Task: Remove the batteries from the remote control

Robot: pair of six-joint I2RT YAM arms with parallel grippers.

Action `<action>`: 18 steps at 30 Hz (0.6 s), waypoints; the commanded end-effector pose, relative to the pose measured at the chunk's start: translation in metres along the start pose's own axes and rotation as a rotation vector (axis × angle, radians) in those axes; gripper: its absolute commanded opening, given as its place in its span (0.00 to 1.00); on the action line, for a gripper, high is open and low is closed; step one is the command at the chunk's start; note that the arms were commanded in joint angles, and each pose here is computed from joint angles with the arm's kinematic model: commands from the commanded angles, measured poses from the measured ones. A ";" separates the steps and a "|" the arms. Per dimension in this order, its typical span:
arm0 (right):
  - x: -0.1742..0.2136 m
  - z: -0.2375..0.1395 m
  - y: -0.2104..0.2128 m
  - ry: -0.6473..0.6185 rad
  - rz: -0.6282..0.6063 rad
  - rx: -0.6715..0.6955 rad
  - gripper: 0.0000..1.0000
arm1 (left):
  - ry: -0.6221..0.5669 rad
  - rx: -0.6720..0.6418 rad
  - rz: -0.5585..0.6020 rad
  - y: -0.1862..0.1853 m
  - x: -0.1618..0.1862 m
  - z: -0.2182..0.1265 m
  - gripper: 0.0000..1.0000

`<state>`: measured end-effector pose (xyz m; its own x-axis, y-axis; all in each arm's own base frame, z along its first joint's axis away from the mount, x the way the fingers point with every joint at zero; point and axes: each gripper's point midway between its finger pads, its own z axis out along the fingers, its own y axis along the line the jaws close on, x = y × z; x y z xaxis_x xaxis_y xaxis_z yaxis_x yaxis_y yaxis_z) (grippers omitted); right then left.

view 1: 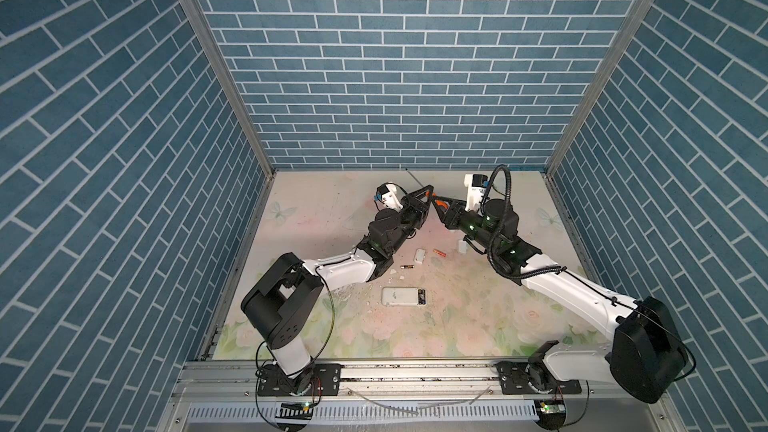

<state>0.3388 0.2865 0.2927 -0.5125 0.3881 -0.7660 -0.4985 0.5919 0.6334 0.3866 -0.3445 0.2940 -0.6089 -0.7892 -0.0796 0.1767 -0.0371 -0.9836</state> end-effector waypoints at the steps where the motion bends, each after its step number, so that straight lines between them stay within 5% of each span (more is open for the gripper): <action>1: -0.010 -0.002 0.032 0.019 -0.033 -0.085 0.00 | 0.180 0.062 0.019 -0.016 0.051 0.002 0.00; 6: -0.005 -0.008 0.030 0.031 -0.037 -0.077 0.20 | 0.165 0.082 0.012 -0.022 0.045 0.004 0.00; 18: -0.002 -0.016 0.027 0.036 -0.037 -0.068 0.28 | 0.147 0.093 0.014 -0.027 0.037 0.005 0.00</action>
<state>0.3329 0.2770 0.3003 -0.5071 0.3788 -0.7742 -0.4911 0.6112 0.6207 0.3821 -0.3545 0.3030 -0.6518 -0.7546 -0.0750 0.1951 -0.0713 -0.9782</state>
